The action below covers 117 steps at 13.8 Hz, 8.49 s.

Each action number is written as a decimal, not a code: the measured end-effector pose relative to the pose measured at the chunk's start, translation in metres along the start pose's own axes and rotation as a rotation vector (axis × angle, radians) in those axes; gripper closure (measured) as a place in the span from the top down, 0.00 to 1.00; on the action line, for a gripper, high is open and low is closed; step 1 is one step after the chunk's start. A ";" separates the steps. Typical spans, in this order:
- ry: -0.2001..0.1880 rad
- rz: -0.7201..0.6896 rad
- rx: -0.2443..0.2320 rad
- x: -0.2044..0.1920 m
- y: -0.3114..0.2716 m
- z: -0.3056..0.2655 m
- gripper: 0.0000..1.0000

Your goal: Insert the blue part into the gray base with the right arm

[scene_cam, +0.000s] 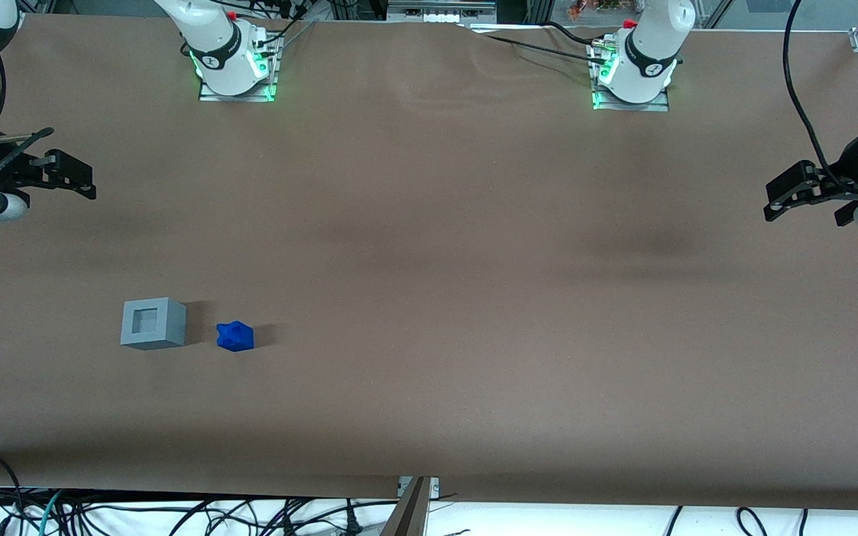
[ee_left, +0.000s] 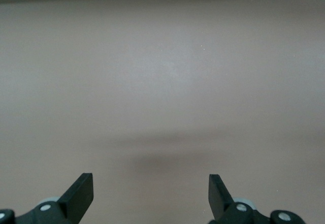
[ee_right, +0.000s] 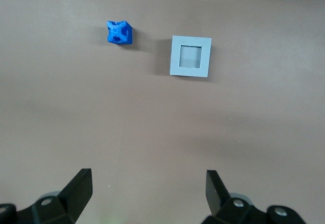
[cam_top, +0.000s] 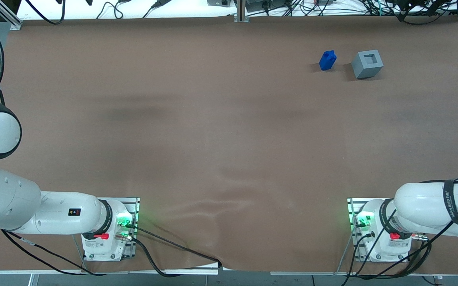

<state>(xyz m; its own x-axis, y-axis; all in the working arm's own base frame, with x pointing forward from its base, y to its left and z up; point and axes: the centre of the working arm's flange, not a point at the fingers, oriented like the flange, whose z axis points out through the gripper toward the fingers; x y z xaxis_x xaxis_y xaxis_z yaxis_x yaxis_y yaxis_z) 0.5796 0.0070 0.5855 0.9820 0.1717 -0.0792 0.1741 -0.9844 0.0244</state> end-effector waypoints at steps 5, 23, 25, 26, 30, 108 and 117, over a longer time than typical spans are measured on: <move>-0.013 -0.002 0.003 0.002 0.000 0.007 0.99; 0.242 -0.028 0.089 0.140 -0.074 0.292 0.99; 0.257 -0.040 0.086 0.143 -0.077 0.303 0.99; 0.262 -0.046 0.087 0.144 -0.078 0.311 0.98; 0.272 -0.056 0.097 0.147 -0.082 0.340 0.93; 0.077 0.047 0.035 0.080 0.037 0.158 1.00; 0.026 0.050 -0.010 0.023 0.000 0.025 1.00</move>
<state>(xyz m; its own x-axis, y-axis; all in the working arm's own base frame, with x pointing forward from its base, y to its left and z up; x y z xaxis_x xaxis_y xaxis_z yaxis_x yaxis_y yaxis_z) 0.6002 0.0099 0.5589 0.9910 0.1234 -0.0519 0.1255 -0.9914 0.0378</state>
